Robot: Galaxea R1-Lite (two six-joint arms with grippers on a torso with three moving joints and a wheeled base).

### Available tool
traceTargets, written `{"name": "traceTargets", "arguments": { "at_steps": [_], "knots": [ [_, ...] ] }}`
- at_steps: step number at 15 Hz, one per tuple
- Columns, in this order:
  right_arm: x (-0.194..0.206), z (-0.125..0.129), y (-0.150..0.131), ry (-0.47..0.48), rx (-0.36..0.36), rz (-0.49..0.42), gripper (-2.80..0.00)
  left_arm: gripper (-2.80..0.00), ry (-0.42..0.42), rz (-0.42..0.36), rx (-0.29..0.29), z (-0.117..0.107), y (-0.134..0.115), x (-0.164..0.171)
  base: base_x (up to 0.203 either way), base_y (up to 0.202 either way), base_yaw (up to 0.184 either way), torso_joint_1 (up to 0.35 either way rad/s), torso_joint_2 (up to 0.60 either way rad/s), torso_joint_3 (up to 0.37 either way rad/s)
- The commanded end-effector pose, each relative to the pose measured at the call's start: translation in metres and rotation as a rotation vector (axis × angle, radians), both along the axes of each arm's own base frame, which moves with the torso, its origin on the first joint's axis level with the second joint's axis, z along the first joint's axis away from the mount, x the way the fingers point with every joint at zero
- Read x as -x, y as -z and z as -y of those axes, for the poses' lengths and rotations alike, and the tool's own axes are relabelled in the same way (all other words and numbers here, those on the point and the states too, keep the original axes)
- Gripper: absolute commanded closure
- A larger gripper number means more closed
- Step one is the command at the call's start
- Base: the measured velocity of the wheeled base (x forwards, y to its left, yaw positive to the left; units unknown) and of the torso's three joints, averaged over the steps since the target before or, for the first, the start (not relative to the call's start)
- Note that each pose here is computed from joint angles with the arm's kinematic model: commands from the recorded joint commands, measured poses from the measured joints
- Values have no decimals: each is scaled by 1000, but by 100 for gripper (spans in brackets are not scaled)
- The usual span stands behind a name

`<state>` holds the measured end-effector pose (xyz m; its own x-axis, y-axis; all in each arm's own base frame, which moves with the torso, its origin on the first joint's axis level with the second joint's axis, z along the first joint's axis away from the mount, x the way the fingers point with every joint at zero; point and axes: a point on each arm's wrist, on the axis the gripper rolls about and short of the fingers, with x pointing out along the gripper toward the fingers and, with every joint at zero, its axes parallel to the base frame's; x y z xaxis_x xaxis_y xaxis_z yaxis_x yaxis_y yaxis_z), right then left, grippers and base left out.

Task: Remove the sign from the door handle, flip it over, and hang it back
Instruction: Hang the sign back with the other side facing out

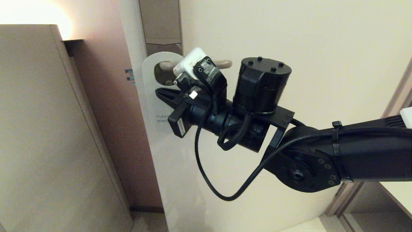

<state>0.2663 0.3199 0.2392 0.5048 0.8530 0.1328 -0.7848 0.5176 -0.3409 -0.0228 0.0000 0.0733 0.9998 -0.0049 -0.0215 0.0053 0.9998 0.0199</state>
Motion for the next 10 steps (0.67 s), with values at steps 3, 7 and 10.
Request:
{"name": "traceTargets", "arguments": {
  "at_steps": [3,7,10],
  "knots": [
    [-3,-3,6,23,7,-4,0,0,0,0,0,0,0,0,0,0,0,0,0,0],
    [-6,-4,9,40,0,3,0,0,0,0,0,0,0,0,0,0,0,0,0,0],
    [-9,-2,11,52,4,0,0,0,0,0,0,0,0,0,0,0,0,0,0,0]
  ]
}}
